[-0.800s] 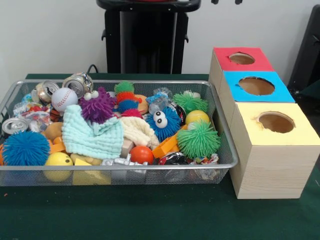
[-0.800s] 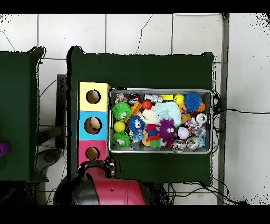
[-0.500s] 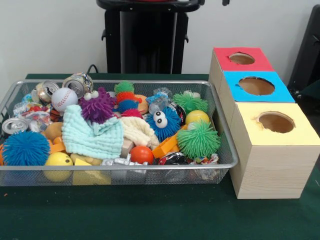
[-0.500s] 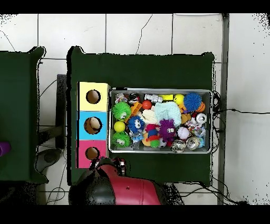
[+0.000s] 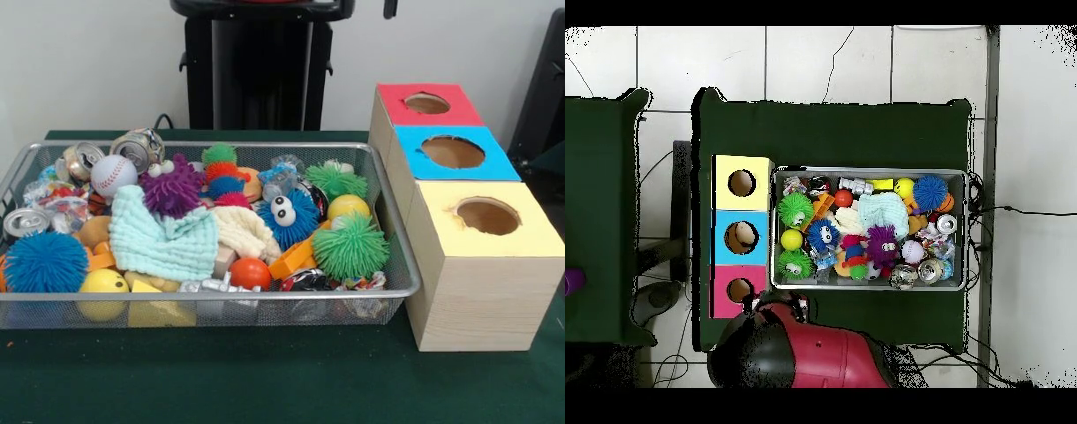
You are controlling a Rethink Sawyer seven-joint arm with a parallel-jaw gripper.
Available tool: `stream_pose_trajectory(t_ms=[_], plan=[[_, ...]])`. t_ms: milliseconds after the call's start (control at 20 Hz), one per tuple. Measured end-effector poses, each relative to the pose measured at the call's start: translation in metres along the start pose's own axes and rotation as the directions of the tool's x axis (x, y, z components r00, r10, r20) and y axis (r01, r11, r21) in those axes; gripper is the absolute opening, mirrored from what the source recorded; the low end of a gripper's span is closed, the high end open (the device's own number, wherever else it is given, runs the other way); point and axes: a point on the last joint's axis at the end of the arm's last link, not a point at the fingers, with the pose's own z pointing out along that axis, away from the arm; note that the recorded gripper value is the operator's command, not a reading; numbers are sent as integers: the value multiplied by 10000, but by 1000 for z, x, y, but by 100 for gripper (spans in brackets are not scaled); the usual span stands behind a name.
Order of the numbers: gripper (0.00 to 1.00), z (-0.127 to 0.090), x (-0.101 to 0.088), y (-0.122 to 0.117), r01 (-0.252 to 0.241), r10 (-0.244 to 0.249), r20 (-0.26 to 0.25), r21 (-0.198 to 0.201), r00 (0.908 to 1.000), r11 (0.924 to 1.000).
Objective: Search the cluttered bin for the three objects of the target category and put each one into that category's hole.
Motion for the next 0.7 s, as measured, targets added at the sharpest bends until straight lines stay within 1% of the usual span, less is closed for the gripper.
stream_pose_trajectory(t_ms=[200,350,550,700], plan=[[100,7,0,8,180,-181,-159,-85,9997,9998],[100,18,0,16,509,-511,-371,-60,9980,9987],[100,37,0,31,1184,-1178,-654,42,9909,9930],[100,50,0,40,1511,-1501,-872,42,9848,9885]])
